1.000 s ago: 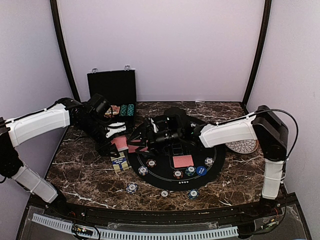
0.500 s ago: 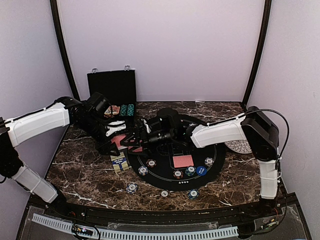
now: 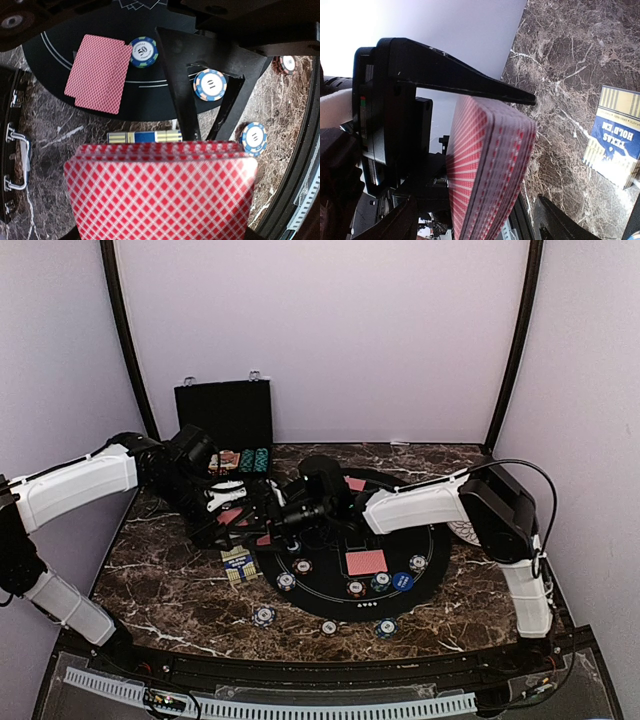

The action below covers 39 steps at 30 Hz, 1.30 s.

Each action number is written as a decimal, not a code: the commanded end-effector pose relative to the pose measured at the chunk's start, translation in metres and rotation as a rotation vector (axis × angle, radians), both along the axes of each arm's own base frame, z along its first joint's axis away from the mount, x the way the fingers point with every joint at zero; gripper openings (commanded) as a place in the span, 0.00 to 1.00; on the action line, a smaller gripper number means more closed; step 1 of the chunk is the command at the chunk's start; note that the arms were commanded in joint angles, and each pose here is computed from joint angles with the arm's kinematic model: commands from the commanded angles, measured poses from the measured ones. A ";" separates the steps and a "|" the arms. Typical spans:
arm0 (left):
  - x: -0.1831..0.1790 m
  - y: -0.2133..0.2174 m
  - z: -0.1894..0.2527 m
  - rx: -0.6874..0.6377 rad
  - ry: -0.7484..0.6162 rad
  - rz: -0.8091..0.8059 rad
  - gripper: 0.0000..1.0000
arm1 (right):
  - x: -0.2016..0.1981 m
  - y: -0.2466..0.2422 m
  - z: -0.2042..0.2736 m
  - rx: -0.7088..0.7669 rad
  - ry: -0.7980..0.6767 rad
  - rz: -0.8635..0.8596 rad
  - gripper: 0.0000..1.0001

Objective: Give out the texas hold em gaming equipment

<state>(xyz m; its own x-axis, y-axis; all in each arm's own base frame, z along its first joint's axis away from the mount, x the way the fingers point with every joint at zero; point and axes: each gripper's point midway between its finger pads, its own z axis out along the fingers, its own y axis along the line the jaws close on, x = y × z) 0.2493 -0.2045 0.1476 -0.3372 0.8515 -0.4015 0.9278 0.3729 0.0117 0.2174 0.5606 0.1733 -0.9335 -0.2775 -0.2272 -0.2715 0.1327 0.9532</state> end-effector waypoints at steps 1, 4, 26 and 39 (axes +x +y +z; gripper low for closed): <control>-0.007 -0.020 0.020 -0.085 -0.017 -0.070 0.00 | 0.015 0.013 0.002 0.031 0.019 -0.044 0.79; -0.008 -0.020 0.021 -0.084 -0.018 -0.073 0.00 | 0.019 0.010 0.003 0.051 0.038 -0.062 0.78; -0.009 -0.020 0.019 -0.080 -0.017 -0.072 0.00 | 0.025 -0.027 0.023 0.138 0.052 -0.119 0.77; -0.009 -0.020 0.018 -0.078 -0.014 -0.073 0.00 | 0.020 0.005 0.012 0.112 0.076 -0.069 0.78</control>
<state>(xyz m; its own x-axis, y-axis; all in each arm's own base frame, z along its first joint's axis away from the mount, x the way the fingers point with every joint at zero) 0.2420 -0.2197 0.1523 -0.2988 0.8478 -0.4381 0.9452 0.3262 -0.0134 0.2475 0.5505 0.1798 -0.9747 -0.1576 -0.1587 -0.1716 0.0712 0.9826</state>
